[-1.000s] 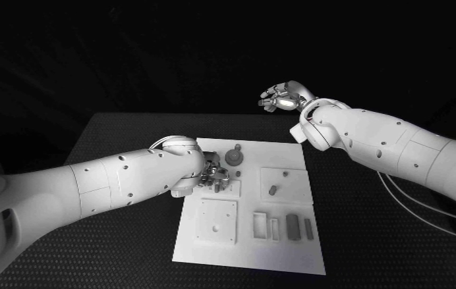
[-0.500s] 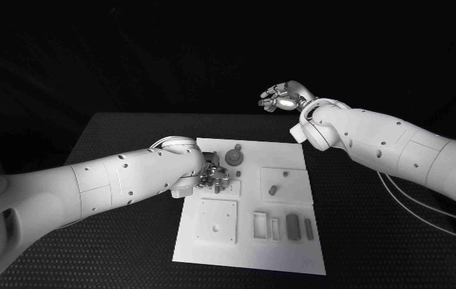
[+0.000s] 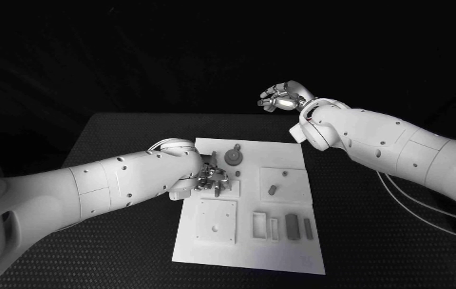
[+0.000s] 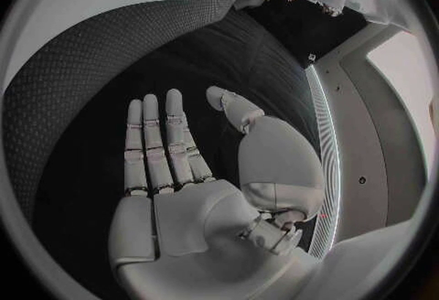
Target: Assemble the parts on the task board
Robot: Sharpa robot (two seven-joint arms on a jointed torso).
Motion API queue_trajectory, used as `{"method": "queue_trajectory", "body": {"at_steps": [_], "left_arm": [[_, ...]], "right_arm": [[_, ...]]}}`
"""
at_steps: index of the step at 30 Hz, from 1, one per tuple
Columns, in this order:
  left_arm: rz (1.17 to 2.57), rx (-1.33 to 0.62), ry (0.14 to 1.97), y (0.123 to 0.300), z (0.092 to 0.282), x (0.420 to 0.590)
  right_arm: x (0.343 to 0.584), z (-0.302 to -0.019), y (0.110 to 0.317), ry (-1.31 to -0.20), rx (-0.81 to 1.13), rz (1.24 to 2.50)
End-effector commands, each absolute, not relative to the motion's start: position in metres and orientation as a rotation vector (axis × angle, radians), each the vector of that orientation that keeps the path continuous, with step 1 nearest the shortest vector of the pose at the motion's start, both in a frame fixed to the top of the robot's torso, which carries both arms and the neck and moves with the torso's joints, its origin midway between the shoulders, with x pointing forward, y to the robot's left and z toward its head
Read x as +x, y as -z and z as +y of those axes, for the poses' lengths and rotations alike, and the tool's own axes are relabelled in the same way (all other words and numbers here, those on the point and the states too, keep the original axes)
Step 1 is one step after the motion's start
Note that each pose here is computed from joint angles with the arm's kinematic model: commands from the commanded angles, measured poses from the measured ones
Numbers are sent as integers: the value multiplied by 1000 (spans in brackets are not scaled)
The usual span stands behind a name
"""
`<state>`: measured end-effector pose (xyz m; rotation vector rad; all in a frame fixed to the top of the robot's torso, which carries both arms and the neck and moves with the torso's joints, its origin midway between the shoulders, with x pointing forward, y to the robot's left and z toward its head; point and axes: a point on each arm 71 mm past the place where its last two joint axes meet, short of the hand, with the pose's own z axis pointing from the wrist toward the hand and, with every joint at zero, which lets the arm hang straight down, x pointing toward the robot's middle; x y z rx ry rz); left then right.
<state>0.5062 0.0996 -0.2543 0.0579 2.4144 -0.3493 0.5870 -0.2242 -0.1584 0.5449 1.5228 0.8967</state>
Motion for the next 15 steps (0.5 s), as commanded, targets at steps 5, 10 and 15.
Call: {"method": "queue_trajectory", "body": {"at_steps": [5,10,15], "left_arm": [[2427,72,341,255,100,505],[2421,64,339,255,102,506],[2414,56,344,254,104,506]], "right_arm": [[586,-222,159,-909,537,1533],[586,-223,160,-909,538,1534],[585,-223,162,-907,540,1535]]}}
